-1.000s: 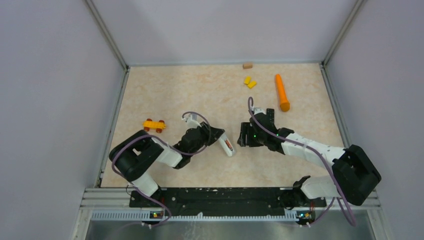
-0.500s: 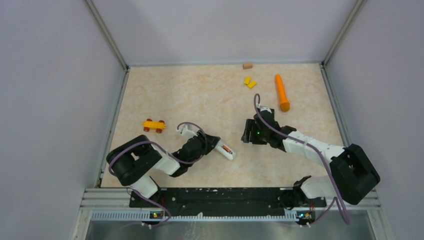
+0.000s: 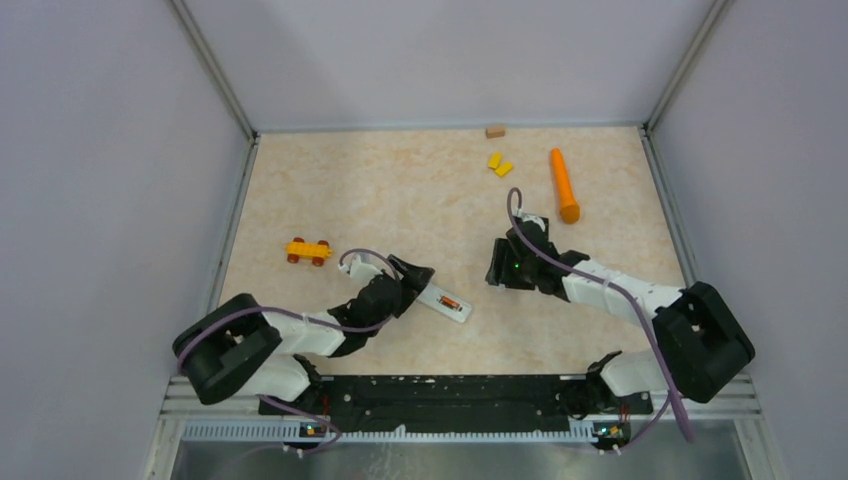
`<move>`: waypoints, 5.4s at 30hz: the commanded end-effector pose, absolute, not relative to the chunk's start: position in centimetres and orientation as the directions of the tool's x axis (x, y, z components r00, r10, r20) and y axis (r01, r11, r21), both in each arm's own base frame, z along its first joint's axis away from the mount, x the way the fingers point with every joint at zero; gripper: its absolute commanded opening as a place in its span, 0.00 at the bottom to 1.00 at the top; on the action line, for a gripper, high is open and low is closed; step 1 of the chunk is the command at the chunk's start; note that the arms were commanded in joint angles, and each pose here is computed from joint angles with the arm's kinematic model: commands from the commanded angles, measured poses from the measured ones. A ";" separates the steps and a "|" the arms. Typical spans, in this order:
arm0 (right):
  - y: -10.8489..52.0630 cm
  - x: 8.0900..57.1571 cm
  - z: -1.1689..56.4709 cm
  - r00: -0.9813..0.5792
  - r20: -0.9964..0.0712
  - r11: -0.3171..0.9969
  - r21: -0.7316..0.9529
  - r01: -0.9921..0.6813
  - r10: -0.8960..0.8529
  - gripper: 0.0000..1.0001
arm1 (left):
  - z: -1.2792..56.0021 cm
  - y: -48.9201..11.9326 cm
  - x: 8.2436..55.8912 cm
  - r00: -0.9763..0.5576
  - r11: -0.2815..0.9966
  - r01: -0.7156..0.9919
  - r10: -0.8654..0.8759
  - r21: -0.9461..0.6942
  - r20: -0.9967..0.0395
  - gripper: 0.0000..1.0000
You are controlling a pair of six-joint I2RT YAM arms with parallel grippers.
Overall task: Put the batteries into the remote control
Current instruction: Place the remote control at the center of the board, then pick up the battery cover at the center of the board, then adjust the battery cover.
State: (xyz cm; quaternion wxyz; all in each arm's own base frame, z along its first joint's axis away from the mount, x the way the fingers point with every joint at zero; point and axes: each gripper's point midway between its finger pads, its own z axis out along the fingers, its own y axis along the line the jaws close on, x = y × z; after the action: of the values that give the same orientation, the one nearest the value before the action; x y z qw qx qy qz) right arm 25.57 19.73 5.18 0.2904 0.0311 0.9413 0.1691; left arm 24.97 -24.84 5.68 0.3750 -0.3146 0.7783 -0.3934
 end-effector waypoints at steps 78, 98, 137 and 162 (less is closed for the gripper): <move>19.5 25.9 4.3 -0.858 -0.508 0.986 0.090 -0.142 -0.077 0.00 | 14.7 -21.5 28.4 -0.531 0.670 0.099 -0.589 -0.736 -0.608 0.99; 26.5 26.5 14.1 -0.811 -0.557 0.811 0.550 -0.200 0.178 0.00 | 17.0 -31.5 24.0 -0.809 0.385 0.357 -0.328 -0.851 -0.487 0.77; 27.9 25.8 27.0 -0.819 -0.082 0.262 0.961 0.085 0.567 0.57 | 27.2 -30.2 25.1 0.557 0.337 0.763 0.093 0.552 -0.825 0.00; 28.9 27.1 26.6 -0.805 0.045 0.170 0.969 0.179 0.592 0.10 | 28.6 -30.9 24.2 0.773 0.202 0.592 0.129 0.780 -0.621 0.08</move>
State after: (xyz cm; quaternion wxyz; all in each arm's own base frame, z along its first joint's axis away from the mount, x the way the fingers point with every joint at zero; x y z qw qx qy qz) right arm 26.48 28.58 25.69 0.1731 0.2523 0.7632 0.5691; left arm 25.09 -30.54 26.03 0.7000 0.6110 0.3337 -0.1591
